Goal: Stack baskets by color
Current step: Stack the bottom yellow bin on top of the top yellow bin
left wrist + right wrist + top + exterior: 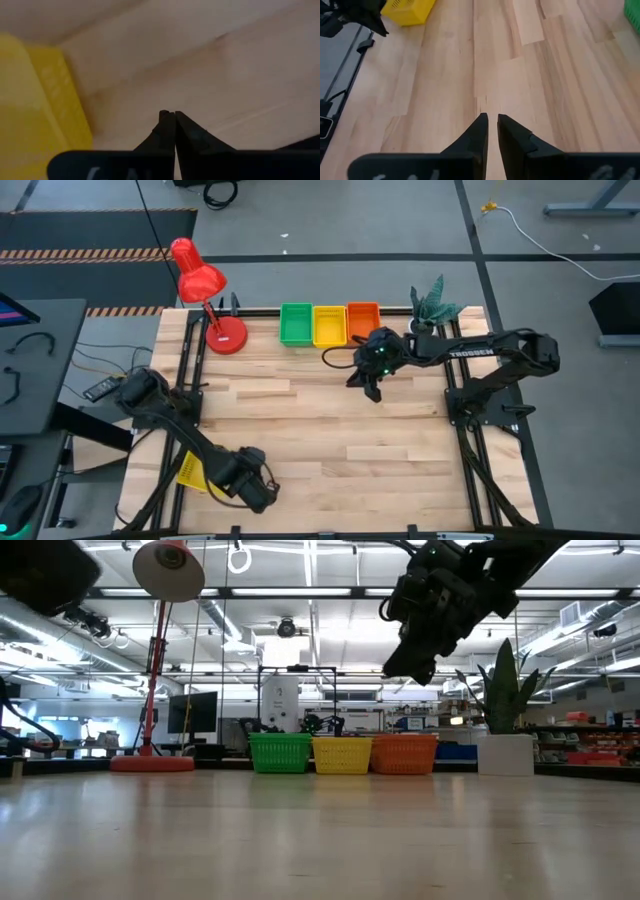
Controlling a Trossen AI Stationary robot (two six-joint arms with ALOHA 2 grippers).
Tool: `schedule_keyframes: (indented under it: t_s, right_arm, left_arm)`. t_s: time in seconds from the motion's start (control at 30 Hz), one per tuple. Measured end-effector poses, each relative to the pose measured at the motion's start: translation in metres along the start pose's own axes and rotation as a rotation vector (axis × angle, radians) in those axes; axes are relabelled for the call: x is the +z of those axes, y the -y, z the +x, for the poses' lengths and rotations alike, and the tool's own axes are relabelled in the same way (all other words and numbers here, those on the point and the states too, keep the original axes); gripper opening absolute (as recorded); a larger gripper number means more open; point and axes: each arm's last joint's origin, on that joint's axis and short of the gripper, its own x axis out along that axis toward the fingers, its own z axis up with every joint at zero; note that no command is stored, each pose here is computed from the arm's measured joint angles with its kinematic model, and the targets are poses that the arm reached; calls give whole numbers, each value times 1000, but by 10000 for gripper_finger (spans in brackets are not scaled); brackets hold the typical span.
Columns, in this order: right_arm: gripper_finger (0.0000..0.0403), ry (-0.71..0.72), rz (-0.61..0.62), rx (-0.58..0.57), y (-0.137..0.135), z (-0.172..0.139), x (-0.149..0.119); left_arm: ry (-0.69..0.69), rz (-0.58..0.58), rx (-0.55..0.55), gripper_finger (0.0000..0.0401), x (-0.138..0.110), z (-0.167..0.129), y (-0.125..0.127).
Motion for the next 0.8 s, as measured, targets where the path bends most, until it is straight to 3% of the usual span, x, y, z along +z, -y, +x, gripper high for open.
schedule_keyframes:
  t_s: [0.2, 0.43, 0.57, 0.67, 0.8]
  right_arm:
    - [45, 43, -20, 4, -6, -12, 5]
    - [45, 64, -40, -5, -11, -27, 7]
    - [45, 34, -31, -15, -14, -35, 3]
    - [45, 3, -36, -44, -15, -40, -1]
    - [45, -20, -75, -91, -15, -44, -3]
  left_arm:
    - [99, 157, -96, 2, 30, -26, 5]
    - [161, 294, -97, 1, 86, -34, 13]
    - [141, 271, -120, 1, 101, -39, 17]
    - [97, 237, -125, 1, 95, -53, 20]
    - [40, 88, -36, 17, 79, -64, 14]
